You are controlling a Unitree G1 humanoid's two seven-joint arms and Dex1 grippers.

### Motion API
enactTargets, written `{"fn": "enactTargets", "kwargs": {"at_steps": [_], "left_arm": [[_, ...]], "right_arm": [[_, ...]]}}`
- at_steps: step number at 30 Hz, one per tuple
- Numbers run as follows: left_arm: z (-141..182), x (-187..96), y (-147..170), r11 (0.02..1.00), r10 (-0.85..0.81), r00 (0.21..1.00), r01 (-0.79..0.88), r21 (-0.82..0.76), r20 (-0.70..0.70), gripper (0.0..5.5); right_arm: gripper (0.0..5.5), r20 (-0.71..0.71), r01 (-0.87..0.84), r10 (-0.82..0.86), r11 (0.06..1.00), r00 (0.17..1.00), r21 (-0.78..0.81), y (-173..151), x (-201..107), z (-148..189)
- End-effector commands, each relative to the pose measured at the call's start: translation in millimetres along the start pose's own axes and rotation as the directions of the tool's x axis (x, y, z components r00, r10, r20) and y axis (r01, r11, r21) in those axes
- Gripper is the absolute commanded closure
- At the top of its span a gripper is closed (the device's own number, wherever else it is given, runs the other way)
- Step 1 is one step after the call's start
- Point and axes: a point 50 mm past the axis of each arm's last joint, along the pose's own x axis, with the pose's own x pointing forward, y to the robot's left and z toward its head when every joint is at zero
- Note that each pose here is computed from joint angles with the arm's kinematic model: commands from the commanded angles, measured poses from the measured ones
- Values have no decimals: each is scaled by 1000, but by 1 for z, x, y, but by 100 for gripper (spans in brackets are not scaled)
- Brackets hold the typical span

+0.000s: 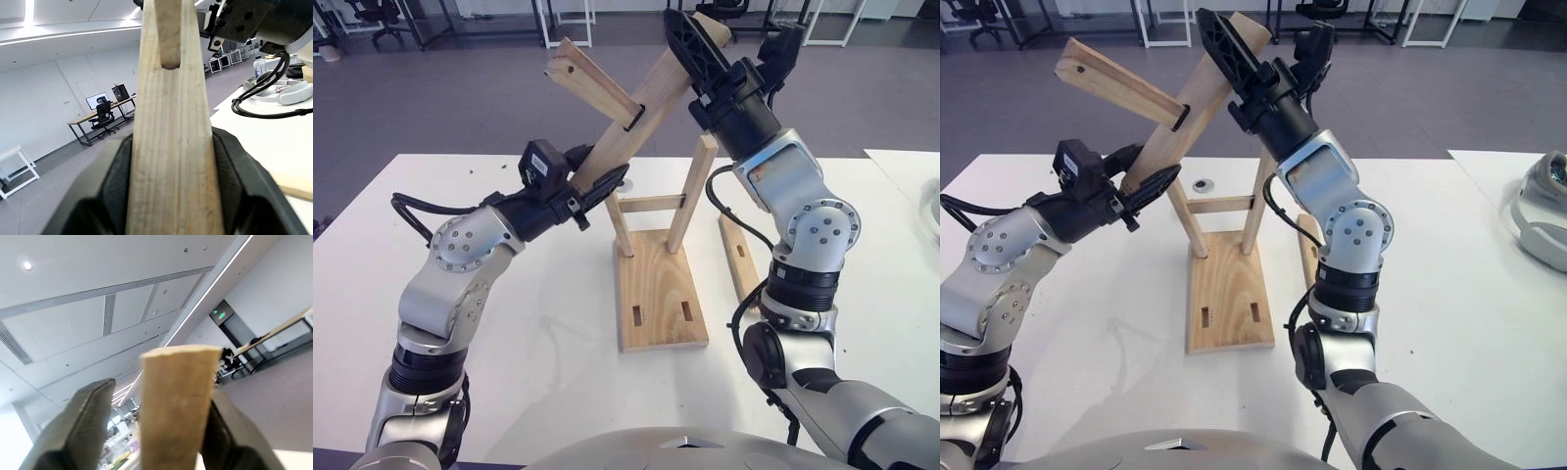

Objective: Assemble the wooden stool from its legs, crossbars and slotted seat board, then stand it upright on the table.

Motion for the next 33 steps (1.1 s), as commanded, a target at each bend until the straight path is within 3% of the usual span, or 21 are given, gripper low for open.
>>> {"fn": "enactTargets", "kwargs": {"at_steps": [1,7,9,15,18,24,33], "left_arm": [[-7,-2,-9,998,-55,998,55,13,-22,347],[-22,-5,-33,982,-177,983,174,-71,-43,347],[-31,-8,-43,973,-208,976,199,-114,-70,292],[-67,-31,-50,981,-116,972,79,-178,-207,185],[-84,-45,-54,985,-68,953,16,-174,-296,143],[-99,-52,-59,989,-10,925,-46,-138,-380,140],[-102,-50,-56,990,28,925,-79,-118,-379,140]], "right_arm": [[356,-77,106,-103,993,992,41,-16,-24,-9],[441,-69,182,-175,978,982,101,-19,-55,-17],[445,-34,230,-227,966,973,120,-21,-69,-19],[447,35,581,-581,813,813,-25,-29,-179,-33],[447,88,678,-673,733,734,-51,-27,-210,-27],[447,82,763,-761,630,644,-145,-41,-232,-34],[444,168,789,-780,552,603,-271,-49,-235,-25]]}}
